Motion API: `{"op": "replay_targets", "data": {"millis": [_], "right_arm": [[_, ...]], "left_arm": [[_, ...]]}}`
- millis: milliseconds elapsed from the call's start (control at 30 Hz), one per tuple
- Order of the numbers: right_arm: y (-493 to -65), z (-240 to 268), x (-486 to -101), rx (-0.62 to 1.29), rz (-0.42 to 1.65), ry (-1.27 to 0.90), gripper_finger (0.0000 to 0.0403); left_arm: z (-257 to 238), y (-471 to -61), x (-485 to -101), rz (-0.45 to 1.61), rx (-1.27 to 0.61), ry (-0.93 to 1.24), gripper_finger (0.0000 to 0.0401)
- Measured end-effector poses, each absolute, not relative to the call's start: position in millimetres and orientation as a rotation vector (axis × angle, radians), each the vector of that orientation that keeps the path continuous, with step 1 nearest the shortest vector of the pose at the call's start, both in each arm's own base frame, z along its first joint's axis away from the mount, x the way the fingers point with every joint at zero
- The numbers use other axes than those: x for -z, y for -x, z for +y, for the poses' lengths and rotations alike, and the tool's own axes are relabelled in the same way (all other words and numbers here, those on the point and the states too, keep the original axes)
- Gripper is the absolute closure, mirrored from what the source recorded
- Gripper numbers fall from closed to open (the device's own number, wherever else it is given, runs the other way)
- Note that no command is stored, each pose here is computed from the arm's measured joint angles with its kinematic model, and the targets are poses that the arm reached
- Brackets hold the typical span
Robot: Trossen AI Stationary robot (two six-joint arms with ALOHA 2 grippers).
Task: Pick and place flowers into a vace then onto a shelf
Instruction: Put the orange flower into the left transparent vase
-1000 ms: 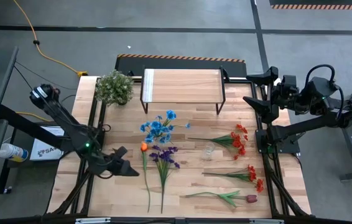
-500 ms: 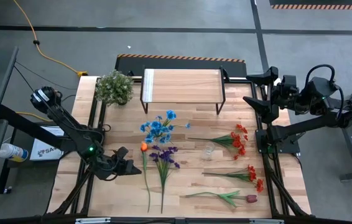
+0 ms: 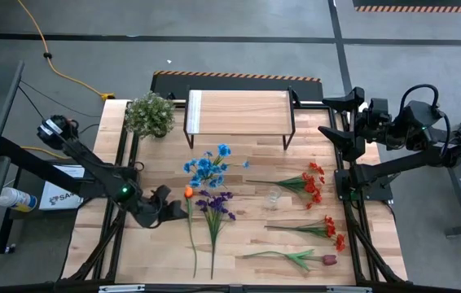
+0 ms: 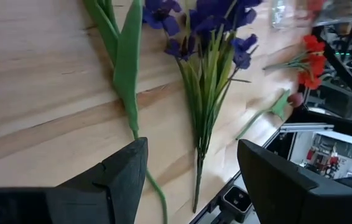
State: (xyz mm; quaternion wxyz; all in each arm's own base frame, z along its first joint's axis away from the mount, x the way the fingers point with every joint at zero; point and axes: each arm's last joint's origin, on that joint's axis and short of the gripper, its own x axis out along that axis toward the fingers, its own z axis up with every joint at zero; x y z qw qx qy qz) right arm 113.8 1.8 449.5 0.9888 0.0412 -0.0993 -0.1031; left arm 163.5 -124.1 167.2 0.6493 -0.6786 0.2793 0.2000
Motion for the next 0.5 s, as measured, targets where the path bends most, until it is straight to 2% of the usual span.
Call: {"op": "replay_targets", "data": {"millis": [500], "right_arm": [[-113.8, 1.8, -449.4, 0.207, -0.199, -0.081, 0.0008]], "left_arm": [[-120.8, -166.9, -166.9, 0.678, -0.475, 1.624, 0.0121]]}}
